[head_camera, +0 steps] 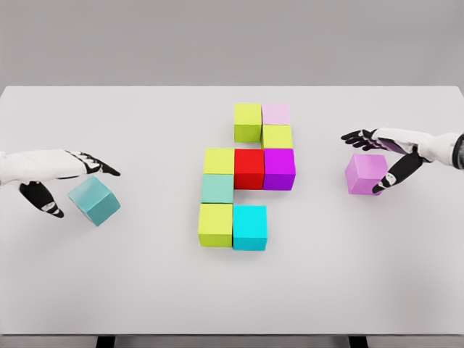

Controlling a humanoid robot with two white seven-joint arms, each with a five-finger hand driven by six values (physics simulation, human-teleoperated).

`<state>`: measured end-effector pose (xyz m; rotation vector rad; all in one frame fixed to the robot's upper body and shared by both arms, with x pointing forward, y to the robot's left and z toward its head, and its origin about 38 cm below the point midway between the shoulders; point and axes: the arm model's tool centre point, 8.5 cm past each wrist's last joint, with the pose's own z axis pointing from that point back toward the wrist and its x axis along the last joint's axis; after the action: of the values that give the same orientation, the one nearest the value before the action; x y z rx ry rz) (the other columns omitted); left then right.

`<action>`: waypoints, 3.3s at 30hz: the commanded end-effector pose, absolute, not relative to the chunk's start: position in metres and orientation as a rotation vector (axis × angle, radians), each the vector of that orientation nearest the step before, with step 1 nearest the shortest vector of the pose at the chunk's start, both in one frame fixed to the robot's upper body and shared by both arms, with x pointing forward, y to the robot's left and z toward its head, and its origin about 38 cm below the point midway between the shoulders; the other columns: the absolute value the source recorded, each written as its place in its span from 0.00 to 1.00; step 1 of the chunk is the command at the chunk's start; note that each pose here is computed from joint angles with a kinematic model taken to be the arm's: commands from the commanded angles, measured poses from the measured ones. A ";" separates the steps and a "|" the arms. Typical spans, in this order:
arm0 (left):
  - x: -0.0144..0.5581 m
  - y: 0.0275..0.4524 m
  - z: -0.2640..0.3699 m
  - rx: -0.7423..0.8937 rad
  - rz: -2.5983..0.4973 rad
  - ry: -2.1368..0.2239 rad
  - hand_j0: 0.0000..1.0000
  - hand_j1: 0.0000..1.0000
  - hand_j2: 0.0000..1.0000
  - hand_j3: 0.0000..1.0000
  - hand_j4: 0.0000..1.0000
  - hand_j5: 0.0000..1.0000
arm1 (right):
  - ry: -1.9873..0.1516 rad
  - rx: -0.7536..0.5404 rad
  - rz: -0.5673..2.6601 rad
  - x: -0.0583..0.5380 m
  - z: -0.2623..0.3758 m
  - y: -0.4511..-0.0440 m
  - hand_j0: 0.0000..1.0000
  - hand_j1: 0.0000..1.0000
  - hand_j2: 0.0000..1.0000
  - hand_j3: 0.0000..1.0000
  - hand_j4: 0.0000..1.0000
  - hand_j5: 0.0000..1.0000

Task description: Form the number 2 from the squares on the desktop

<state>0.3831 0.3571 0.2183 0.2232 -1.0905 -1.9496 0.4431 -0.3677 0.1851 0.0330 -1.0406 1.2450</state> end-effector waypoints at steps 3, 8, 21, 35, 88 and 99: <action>0.387 0.350 0.212 0.236 -1.967 -1.085 1.00 1.00 1.00 1.00 1.00 1.00 | -1.025 0.046 1.249 0.443 0.176 -0.363 1.00 1.00 1.00 1.00 1.00 1.00; 0.388 0.345 0.208 0.229 -1.975 -1.088 0.99 0.99 0.99 0.99 0.99 0.99 | -1.024 0.052 1.244 0.445 0.172 -0.362 1.00 1.00 1.00 1.00 1.00 1.00; 0.392 0.343 0.188 0.233 -1.968 -1.035 0.98 0.98 0.98 0.98 0.98 0.98 | -1.000 0.003 1.263 0.448 0.166 -0.369 0.52 0.52 0.52 0.52 0.52 0.52; 0.391 0.341 0.184 0.237 -1.982 -1.021 0.89 0.89 0.89 0.89 0.89 0.89 | -1.203 -0.029 1.712 0.405 0.230 -0.317 0.51 0.51 0.51 0.51 0.51 0.51; 0.477 0.261 0.210 0.351 -1.510 -1.033 0.37 0.37 0.37 0.37 0.37 0.37 | -1.223 0.554 1.372 0.361 0.175 -0.274 0.62 0.62 0.62 0.62 0.62 0.62; 0.503 0.221 0.211 0.318 -1.402 -1.023 0.34 0.34 0.34 0.34 0.34 0.34 | -1.230 0.545 1.350 0.367 0.172 -0.276 0.64 0.64 0.64 0.64 0.64 0.64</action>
<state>0.5007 0.2280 0.2182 0.3364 -1.0361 -1.4213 0.3663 -0.2782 0.1728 0.5336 -1.2255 1.3587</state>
